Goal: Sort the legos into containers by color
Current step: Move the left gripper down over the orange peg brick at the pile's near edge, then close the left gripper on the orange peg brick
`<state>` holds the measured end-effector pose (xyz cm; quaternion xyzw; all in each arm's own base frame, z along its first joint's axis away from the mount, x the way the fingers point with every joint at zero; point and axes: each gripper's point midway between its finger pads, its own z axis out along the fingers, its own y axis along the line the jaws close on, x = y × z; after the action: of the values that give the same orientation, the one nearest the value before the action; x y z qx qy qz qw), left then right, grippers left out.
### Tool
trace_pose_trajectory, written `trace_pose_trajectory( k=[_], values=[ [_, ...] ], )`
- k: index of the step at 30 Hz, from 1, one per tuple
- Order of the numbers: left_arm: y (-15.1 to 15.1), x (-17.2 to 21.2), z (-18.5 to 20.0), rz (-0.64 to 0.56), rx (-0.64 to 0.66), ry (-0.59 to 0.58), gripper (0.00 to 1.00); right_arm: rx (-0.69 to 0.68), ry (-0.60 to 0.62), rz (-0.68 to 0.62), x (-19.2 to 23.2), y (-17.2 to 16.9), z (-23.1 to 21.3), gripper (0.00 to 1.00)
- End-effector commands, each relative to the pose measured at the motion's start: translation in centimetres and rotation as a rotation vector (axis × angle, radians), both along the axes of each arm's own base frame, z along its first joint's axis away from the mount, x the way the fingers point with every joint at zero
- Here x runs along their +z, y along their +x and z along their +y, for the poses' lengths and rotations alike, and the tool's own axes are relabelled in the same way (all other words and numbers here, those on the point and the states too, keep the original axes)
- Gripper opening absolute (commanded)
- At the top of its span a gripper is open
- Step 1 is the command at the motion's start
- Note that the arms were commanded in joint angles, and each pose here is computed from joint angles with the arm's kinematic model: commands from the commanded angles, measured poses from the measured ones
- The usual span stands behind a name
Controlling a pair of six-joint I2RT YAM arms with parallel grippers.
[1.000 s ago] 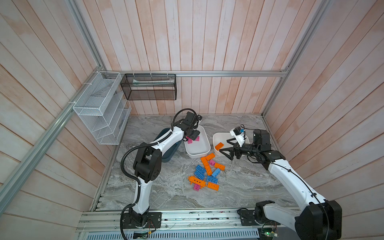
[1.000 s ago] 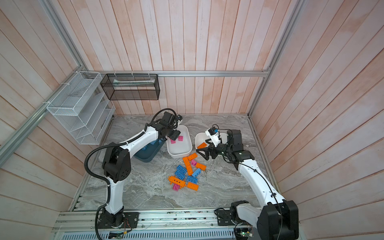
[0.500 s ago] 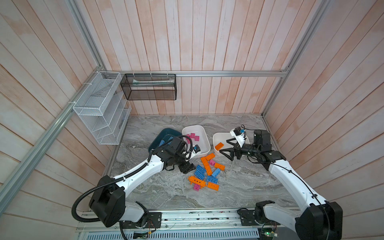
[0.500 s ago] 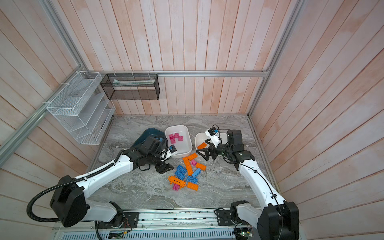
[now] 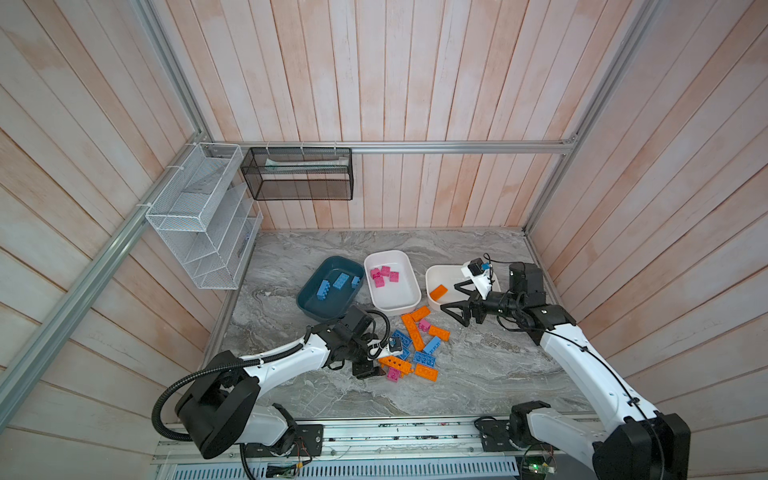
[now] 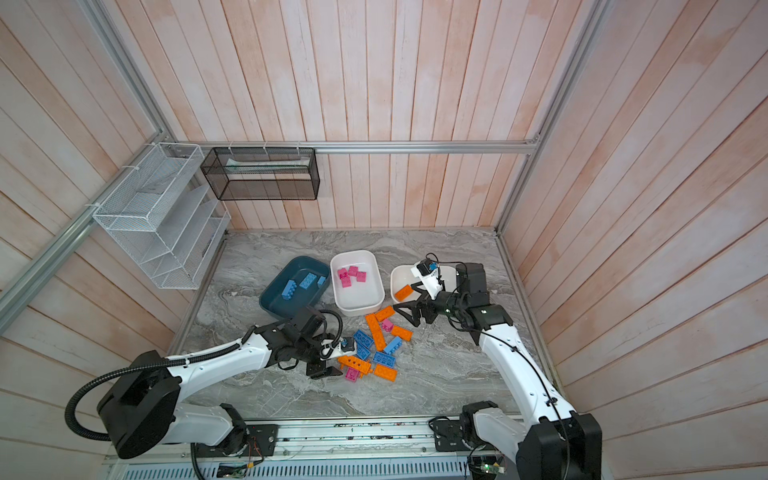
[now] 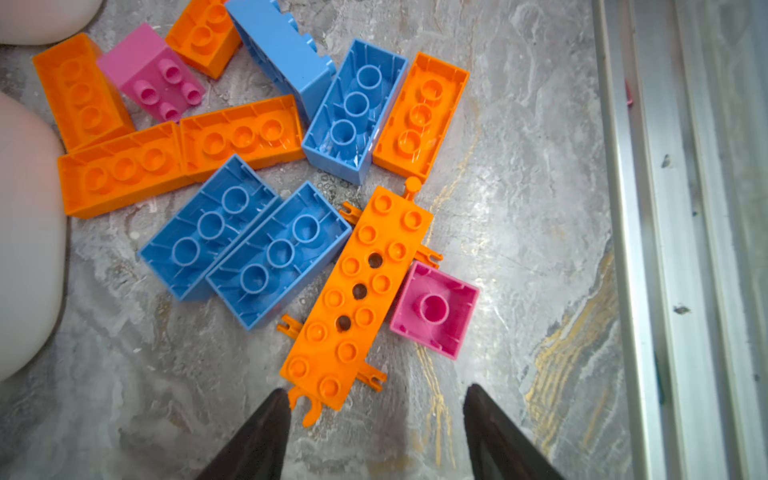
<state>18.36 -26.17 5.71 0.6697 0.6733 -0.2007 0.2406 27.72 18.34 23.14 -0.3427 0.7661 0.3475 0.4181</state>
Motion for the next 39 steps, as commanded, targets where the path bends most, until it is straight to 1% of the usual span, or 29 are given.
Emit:
trace_pose_trajectory(
  k=[1, 6, 10, 14, 22, 33, 39],
  values=[
    [1.5, -0.7, -0.7, -0.11, -0.024, -0.008, 0.67, -0.006, -0.016, 0.017, -0.6, -0.6, -0.4, 0.98],
    [3.0, -1.6, -1.1, -0.164, -0.011, 0.019, 0.65, -0.007, -0.019, 0.018, -0.5, -0.4, -0.4, 0.98],
    [3.7, -1.5, -1.8, -0.177, -0.017, 0.012, 0.64, -0.006, -0.022, 0.023, -0.6, -0.4, -0.3, 0.98],
    [2.8, -2.2, -2.4, -0.142, -0.06, 0.031, 0.59, -0.003, -0.027, 0.022, -0.6, -0.4, -0.4, 0.98],
    [1.4, -2.3, -2.8, -0.103, -0.114, 0.034, 0.59, -0.004, -0.025, 0.03, -0.9, -0.2, -0.5, 0.98],
    [1.3, -3.0, -3.7, -0.093, -0.148, 0.058, 0.58, -0.009, -0.024, 0.039, -1.3, -0.3, -0.7, 0.98],
    [0.9, -3.4, -3.6, -0.077, -0.168, 0.076, 0.49, -0.006, -0.019, 0.039, -1.3, -0.1, -0.6, 0.98]
  ],
)
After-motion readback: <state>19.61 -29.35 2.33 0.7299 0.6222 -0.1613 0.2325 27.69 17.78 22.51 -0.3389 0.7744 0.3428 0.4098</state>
